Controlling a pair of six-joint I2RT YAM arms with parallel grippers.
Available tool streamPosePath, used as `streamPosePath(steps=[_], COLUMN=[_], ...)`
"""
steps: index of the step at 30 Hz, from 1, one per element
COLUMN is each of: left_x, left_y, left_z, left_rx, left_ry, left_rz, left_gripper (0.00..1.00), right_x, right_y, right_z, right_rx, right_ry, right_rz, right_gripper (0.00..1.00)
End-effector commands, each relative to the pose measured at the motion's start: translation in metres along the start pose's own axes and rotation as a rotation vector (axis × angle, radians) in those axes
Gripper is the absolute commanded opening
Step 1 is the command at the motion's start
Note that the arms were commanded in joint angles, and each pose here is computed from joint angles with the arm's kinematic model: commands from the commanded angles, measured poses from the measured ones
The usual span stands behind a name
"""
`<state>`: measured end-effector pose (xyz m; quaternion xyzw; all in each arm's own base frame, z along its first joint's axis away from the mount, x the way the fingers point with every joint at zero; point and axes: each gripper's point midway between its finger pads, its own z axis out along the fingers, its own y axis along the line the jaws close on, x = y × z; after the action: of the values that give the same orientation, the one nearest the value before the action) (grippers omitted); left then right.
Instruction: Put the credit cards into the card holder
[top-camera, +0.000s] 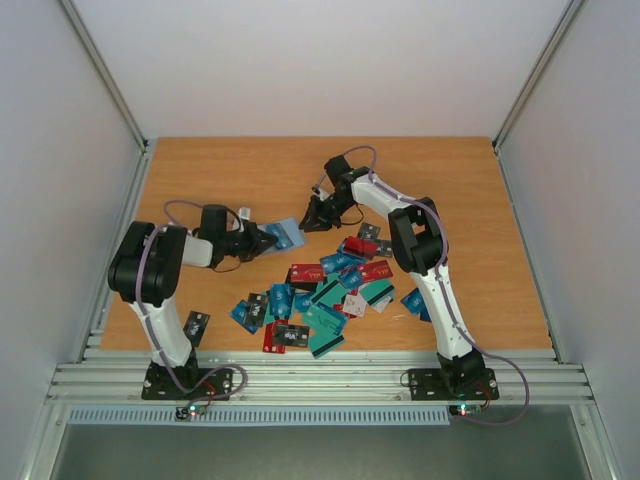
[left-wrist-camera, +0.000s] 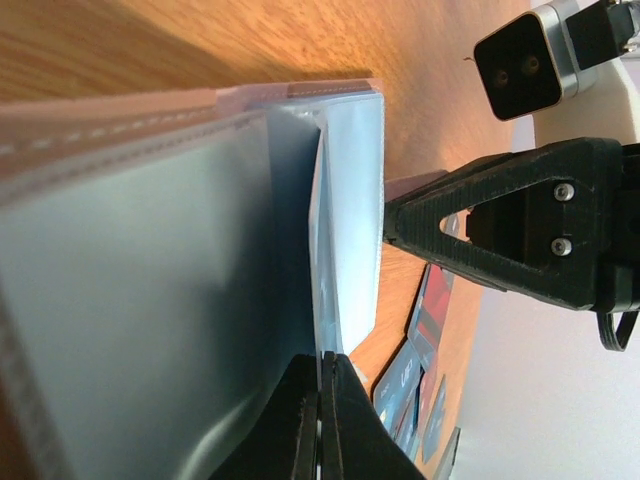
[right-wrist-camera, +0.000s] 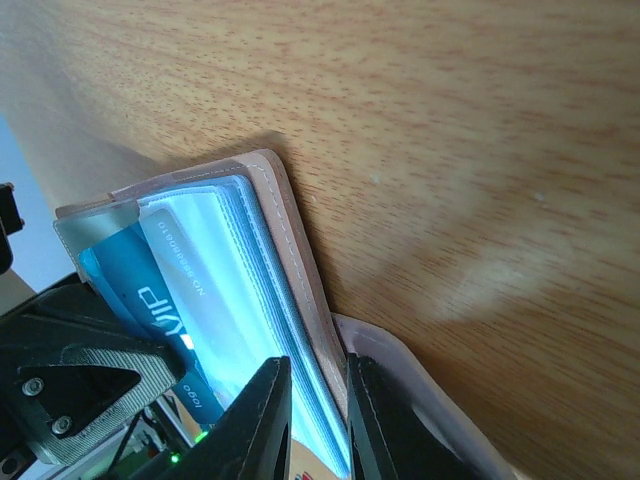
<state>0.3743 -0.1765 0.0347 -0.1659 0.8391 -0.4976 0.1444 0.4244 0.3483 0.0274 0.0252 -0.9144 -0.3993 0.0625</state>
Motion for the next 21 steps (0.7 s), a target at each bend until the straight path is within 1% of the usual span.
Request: streamPosePath(steps=[1, 14, 21], left_x=[0.0, -0.006, -0.003], left_y=[0.003, -0.002, -0.004], left_z=[0.008, 0.019, 0.025], left_rx=[-0.01, 0.012, 0.02], left_ry=[0.043, 0.109, 0.15], left_rz=[0.003, 0.019, 0.018], left_gripper=[0.0, 0.0, 0.0], right_x=[0.01, 0.011, 0.011], right_y=[-0.029, -0.03, -0.03], right_z=[0.021, 0.022, 0.023], right_rx=[0.054, 0.054, 0.051], right_ry=[0.045, 0.049, 0.053], right_rz=[0.057, 0.06, 0.063], right_gripper=[0.18, 0.17, 0.17])
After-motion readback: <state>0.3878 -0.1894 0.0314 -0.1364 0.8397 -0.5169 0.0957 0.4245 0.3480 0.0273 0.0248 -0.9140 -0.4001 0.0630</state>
